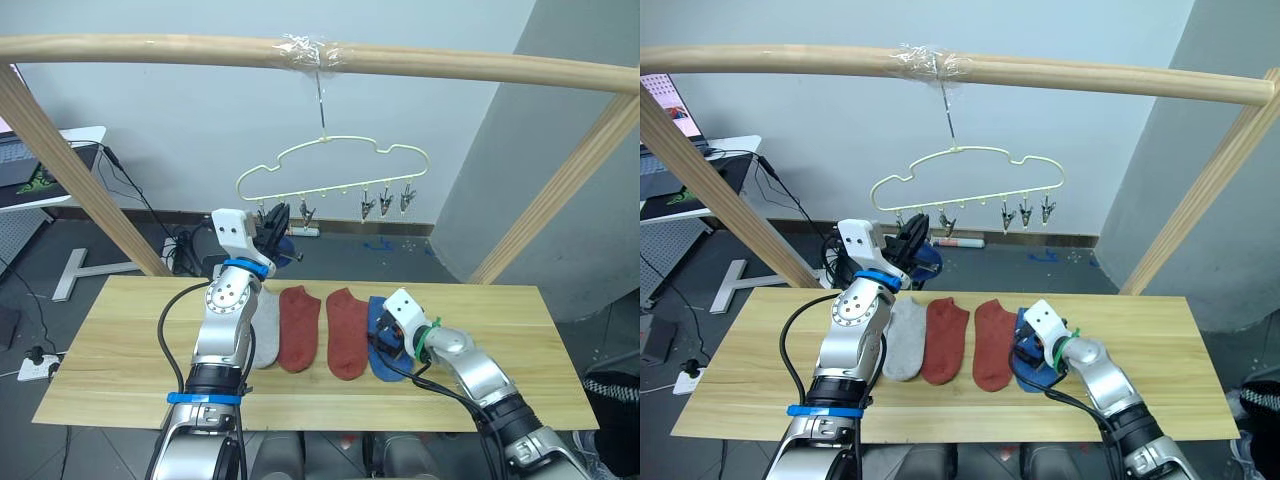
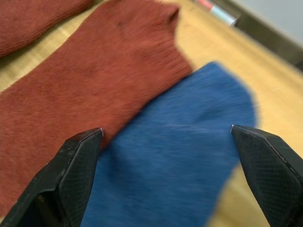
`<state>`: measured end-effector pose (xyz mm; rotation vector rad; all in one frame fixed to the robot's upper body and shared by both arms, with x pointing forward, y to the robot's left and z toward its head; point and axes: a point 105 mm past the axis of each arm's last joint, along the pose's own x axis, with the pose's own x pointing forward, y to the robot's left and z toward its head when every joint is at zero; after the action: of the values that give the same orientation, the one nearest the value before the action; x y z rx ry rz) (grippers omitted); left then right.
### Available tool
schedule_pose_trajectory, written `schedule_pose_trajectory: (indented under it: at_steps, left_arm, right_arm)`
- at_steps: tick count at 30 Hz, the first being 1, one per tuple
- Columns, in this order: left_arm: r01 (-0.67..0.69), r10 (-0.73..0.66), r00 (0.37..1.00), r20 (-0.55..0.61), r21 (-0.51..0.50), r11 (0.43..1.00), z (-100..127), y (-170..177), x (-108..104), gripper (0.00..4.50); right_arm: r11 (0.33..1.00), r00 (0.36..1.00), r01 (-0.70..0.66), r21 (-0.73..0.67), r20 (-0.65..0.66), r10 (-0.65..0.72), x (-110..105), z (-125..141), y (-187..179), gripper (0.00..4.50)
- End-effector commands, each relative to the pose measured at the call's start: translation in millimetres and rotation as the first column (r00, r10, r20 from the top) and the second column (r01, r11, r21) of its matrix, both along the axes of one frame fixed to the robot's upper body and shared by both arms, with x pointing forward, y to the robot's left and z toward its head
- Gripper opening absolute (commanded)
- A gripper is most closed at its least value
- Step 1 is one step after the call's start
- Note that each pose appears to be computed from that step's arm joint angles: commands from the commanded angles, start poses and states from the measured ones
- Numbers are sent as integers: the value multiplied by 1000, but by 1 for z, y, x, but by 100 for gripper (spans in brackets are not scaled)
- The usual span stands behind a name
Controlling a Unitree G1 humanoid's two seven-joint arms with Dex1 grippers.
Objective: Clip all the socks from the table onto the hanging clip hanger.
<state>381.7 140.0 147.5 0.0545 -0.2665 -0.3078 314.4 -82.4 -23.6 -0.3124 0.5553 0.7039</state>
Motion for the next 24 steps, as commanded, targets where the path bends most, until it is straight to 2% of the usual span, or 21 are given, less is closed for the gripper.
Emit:
schedule_pose_trajectory:
  at_steps: [1, 3, 5, 13, 14, 20, 24]
  left_arm:
    - [4, -3, 1000, 29, -5, 1000, 8, -2, -2, 0]
    - [5, -4, 1000, 28, -6, 1000, 8, -2, -3, 0]
    - [5, -5, 1000, 26, -6, 1000, 7, -2, -3, 0]
    - [6, -6, 1000, 23, -8, 1000, 7, -3, -3, 0]
    - [5, -5, 1000, 23, -8, 1000, 7, -3, -2, 0]
    - [6, -6, 1000, 24, -6, 1000, 7, -2, -1, 0]
    - [6, -6, 1000, 23, -5, 1000, 7, -2, -2, 0]
  right_arm:
    - [995, 1000, -28, -97, 5, 28, 3, -11, -13, 433]
    - [991, 1000, -15, -133, -4, 14, 4, -18, -23, 393]
    - [990, 1000, -6, -138, -5, 5, 3, -20, -30, 331]
    - [998, 1000, -10, -54, -13, 10, -4, -16, -27, 40]
    - [998, 1000, -19, -52, -7, 18, -4, -14, -26, 17]
    - [989, 986, -147, -11, 79, 147, -11, 3, -3, 6]
    - [985, 979, -170, 29, 122, 166, -13, 17, 9, 6]
